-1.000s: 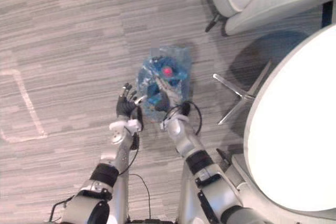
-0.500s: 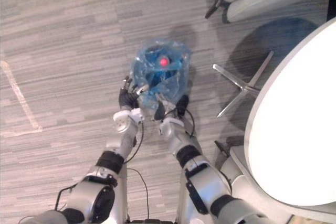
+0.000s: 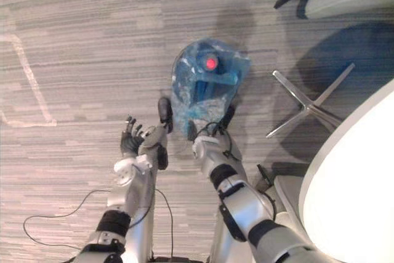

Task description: Gather rubbish on tea table into small bin, then transfer packed bag to large trash can.

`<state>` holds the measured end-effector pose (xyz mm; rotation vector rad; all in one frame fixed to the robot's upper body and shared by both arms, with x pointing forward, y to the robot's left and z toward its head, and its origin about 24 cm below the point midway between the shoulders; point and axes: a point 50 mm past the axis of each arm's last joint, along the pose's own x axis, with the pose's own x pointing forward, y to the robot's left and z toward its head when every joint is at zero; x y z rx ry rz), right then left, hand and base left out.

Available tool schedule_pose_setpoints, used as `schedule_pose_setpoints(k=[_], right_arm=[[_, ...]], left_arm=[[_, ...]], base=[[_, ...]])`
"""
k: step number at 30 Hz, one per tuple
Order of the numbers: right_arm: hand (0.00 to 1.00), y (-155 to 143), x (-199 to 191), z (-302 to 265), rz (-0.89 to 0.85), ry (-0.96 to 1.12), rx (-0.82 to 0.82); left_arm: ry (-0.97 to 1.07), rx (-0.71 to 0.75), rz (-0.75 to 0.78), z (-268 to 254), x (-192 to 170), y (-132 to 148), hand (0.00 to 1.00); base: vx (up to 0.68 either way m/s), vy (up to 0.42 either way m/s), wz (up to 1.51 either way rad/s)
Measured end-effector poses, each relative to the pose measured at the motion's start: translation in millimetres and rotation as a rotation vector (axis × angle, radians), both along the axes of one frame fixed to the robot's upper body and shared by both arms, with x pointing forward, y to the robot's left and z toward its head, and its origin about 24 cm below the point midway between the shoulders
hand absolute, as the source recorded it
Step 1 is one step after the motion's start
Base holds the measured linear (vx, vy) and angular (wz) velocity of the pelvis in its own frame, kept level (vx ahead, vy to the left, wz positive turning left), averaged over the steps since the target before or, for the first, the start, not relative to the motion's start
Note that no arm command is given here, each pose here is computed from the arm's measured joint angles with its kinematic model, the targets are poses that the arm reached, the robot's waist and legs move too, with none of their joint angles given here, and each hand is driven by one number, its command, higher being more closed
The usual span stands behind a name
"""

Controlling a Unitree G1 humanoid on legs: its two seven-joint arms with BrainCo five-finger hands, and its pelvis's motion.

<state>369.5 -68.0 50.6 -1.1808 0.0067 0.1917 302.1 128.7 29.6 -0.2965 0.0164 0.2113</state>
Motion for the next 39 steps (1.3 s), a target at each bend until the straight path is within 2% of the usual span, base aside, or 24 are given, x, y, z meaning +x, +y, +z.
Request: schedule_pose_setpoints(k=[9,14,23,26,32,39], right_arm=[[1.00,-3.1,-6.7,16.6,0.001,-0.117,0.155],[1.00,-3.0,-29.2,11.9,0.006,-0.132,0.300],[1.00,-6.6,-73.9,-8.7,0.014,-0.043,0.544],[1.00,-7.7,-83.1,-20.9,0.012,0.023,0.583],[1.00,3.8,-90.0,-24.4,0.094,0.095,0.666],[1.00,10.5,-96.4,-18.6,0.172,0.147,0.790]], left_arm=[[0.050,0.029,-0.010,-10.4,-1.3,-1.1,0.00],[0.129,0.045,-0.036,-27.5,-6.5,-1.1,0.00],[0.365,0.116,-0.060,-84.5,-54.9,14.3,0.00],[0.443,0.152,-0.110,-101.4,-68.6,14.2,0.00],[0.598,0.254,-0.195,-128.5,-89.4,21.4,0.00],[0.647,0.293,-0.225,-136.9,-102.1,29.0,0.00]], base=[[-0.02,-0.018,-0.11],[-0.01,-0.037,-0.06],[0.07,-0.039,0.00],[0.11,-0.022,-0.02],[0.10,-0.003,-0.11],[0.06,0.008,-0.21]])
